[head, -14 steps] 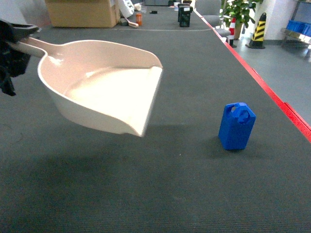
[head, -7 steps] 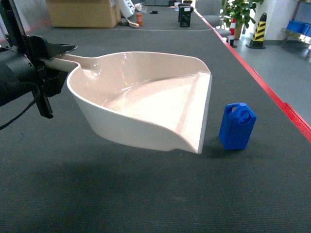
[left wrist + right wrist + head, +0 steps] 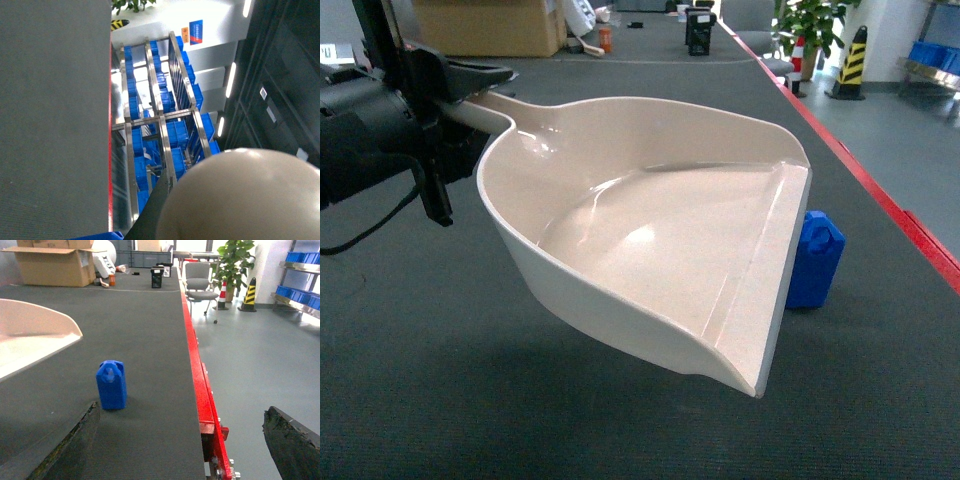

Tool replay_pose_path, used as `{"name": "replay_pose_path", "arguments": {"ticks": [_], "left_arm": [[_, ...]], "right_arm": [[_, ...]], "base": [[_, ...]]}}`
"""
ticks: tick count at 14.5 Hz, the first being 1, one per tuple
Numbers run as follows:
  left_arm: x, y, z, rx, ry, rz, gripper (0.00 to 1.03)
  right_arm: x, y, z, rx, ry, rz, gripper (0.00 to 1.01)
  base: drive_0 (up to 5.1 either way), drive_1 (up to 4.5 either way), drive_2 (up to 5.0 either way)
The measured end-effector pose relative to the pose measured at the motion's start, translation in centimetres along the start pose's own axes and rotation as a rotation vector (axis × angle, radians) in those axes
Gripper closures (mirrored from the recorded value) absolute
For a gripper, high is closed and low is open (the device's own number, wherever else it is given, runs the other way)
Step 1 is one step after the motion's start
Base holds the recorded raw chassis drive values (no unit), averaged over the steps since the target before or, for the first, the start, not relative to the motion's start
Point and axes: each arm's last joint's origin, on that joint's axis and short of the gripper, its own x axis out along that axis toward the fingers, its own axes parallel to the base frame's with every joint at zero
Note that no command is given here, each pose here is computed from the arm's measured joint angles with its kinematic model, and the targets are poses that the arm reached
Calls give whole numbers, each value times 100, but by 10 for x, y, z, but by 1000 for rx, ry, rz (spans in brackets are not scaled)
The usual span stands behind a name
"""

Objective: Place part in tray to right shelf

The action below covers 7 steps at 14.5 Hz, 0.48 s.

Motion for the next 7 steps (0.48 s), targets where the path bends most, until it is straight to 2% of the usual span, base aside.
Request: {"name": "replay_pose_path", "arguments": {"ticks": [2,3,5,7], "left_arm": [[2,-12,5,61,10,-44,91],[3,-14,6,95,23,-51,91],[3,-15,5,120,24,-54,91],[3,-16,5,122,25,-56,91]], "right_arm": [[0,0,0,0,0,0,3],[0,0,0,0,0,0,3],[0,0,0,0,0,0,3],[0,0,0,0,0,0,3]], "base": [[0,0,0],[0,0,0],[0,0,0],[0,0,0]]}}
